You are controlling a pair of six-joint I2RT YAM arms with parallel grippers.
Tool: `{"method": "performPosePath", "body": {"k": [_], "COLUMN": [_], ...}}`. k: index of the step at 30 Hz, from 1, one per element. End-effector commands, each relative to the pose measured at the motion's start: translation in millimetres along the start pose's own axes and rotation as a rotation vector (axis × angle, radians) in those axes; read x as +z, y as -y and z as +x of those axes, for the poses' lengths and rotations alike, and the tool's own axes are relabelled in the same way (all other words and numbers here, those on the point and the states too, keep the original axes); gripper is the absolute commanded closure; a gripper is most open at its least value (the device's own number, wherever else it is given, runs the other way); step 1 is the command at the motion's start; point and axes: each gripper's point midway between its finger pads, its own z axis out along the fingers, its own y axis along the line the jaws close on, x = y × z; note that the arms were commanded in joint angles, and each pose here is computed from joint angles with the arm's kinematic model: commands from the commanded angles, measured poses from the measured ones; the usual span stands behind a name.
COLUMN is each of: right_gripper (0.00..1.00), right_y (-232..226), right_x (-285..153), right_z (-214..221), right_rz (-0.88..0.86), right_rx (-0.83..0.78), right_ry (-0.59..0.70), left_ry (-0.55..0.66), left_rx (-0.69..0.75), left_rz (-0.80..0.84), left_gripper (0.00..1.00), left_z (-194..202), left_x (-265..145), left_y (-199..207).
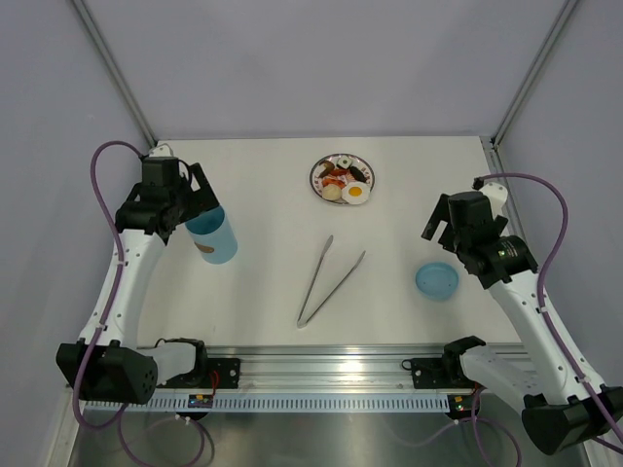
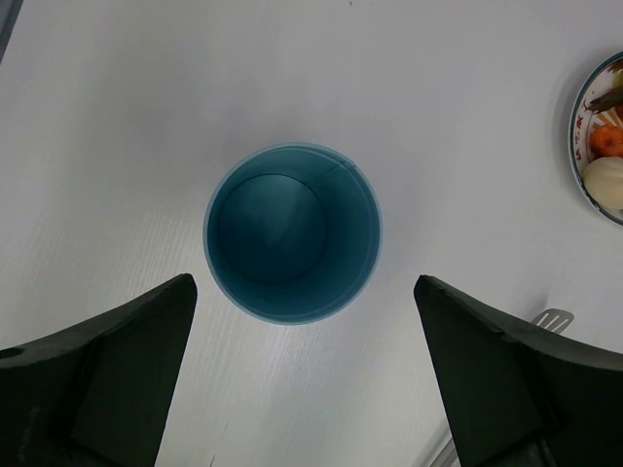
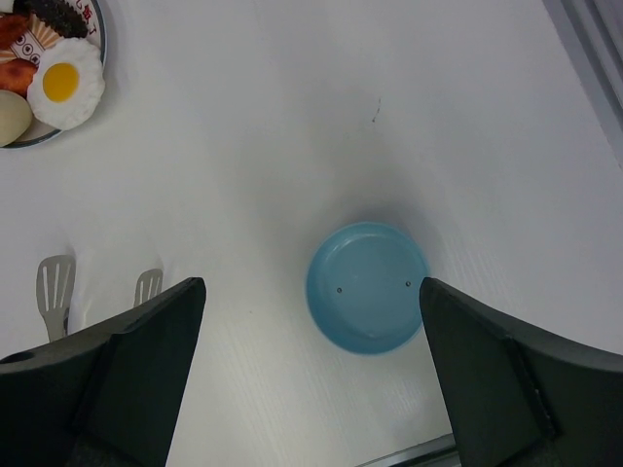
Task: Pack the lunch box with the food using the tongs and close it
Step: Adjust the clamp at the center of the board.
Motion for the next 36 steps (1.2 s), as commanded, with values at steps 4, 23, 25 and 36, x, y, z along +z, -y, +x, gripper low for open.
{"method": "performPosePath", "body": {"k": [4, 23, 25, 36], "right_gripper": [0.01, 0.01, 0.0, 0.04], "right_y": [-21, -162, -174, -207], "right_x": [-6, -11, -11, 27], "right_z": [11, 177, 191, 236], "right_rz": [-0.13, -0.285, -0.305, -0.266], "right_rx": [0.013, -0.143, -0.149, -0.179], "right_ry": [-0.056, -0.346, -0.385, -0.442], "left_ry": [0.025, 0.036, 0.044, 0.057], "left_rx": [-0.062, -0.061, -0.052, -0.014], "left_rz": [0.06, 0.109, 0.1, 0.093], "left_gripper": [0.01, 0.01, 0.01, 0.01], "left_z": [-11, -14, -14, -13], "left_x": [-2, -20, -23, -32], "left_y": [8, 12, 10, 5]}}
